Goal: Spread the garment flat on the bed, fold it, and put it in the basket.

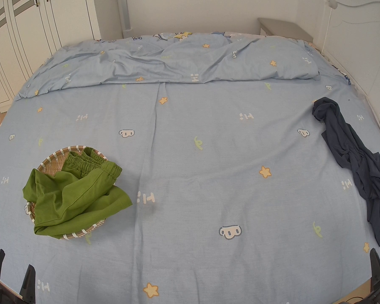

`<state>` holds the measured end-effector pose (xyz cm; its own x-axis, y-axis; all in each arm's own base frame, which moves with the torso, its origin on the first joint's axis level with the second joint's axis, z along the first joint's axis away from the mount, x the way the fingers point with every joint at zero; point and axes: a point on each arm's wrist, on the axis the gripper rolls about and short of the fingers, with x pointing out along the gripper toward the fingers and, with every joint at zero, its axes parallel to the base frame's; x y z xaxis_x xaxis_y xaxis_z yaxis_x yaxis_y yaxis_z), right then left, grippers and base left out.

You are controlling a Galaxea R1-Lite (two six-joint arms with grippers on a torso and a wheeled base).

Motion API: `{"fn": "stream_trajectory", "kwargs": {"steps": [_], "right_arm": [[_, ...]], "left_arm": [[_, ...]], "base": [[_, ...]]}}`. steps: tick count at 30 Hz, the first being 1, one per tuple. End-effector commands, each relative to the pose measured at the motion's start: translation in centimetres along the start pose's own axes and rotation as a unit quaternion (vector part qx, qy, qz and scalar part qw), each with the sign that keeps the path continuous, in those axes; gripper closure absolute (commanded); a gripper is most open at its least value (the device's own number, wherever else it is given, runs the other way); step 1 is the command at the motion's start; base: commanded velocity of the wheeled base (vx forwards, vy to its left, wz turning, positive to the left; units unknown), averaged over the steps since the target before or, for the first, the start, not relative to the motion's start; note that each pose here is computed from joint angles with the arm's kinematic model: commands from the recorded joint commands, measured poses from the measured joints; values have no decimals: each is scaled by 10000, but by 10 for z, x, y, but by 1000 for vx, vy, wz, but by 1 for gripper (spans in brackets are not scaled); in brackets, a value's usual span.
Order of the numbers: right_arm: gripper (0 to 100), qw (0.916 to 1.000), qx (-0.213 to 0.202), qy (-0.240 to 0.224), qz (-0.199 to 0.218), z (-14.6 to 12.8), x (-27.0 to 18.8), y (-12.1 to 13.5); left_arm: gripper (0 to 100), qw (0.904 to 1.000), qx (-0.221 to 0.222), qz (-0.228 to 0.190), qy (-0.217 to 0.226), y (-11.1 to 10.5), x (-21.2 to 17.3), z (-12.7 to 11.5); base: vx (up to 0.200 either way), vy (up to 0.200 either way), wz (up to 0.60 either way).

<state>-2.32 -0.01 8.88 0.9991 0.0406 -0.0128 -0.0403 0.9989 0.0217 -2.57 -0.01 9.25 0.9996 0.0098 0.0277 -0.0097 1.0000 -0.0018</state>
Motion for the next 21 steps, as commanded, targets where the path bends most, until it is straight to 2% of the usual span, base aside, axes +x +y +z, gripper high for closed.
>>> {"fn": "stream_trajectory", "kwargs": {"steps": [1,21], "right_arm": [[0,9996,-69,-83,-279,-13,1,0],[0,9996,-77,-98,-263,-13,1,0]], "left_arm": [[0,9999,55,4,138,0,2,-17],[0,9999,48,20,138,0,2,-17]], "base": [[0,0,0],[0,0,0]]}}
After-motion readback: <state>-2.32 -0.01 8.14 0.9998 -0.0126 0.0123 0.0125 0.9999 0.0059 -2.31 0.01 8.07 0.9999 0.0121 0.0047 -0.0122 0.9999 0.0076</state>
